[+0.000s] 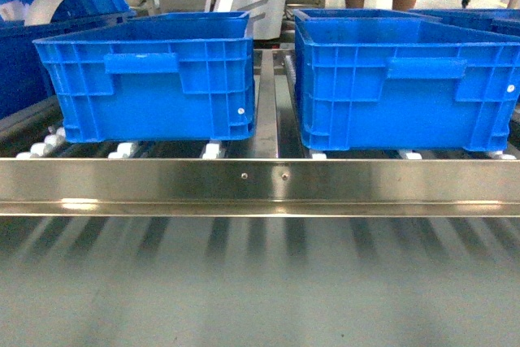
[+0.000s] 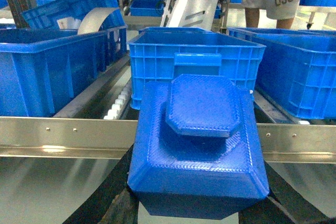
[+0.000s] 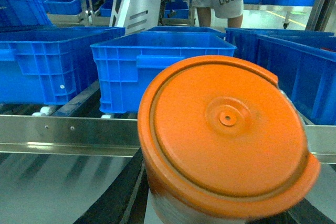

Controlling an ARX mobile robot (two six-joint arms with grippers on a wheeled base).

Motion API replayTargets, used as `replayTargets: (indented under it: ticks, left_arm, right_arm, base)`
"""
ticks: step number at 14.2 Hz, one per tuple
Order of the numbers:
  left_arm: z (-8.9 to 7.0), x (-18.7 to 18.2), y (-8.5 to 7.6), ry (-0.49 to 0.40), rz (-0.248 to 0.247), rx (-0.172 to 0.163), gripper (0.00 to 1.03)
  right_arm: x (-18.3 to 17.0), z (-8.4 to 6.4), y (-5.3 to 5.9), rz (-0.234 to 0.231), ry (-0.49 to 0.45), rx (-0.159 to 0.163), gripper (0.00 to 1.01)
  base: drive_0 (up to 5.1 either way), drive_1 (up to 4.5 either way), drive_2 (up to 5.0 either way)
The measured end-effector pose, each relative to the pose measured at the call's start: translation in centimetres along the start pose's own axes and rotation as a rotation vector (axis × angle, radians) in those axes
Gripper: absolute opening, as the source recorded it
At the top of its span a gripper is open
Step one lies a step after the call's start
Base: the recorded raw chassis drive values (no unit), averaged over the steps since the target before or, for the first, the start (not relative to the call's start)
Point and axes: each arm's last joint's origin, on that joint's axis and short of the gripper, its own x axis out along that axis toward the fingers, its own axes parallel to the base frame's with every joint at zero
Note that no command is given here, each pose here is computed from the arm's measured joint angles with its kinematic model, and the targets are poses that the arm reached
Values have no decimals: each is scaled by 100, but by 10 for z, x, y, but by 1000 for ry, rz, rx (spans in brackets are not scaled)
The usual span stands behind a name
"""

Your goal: Sort blue parts and orange caps into right shelf containers

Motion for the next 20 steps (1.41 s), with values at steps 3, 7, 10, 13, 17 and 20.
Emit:
replayTargets:
  ticks: [3, 7, 10, 13, 17, 20]
  left_arm:
    - [0, 0, 0, 1, 0, 0, 43]
    - [0, 0, 0, 1, -1, 0, 43]
    - [0, 0, 0, 2, 0, 0, 43]
    - [0, 0, 0, -2, 0, 0, 43]
    - [0, 0, 0, 0, 0, 0, 43]
    - [0, 0, 0, 0, 0, 0, 43]
  right_arm:
    - [0, 0, 0, 0, 0, 0, 44]
    - [0, 0, 0, 0, 0, 0, 44]
    - [0, 0, 0, 0, -4, 0, 44]
    - [0, 0, 0, 0, 0, 0, 44]
    - [0, 0, 0, 0, 1, 0, 44]
    - [0, 0, 0, 0, -5, 0, 44]
  base:
    - [5, 428, -418]
    - [8, 431, -415]
    - [-3, 419, -426]
    - [-3, 420, -426]
    - [5, 428, -419]
    - [0, 0, 0]
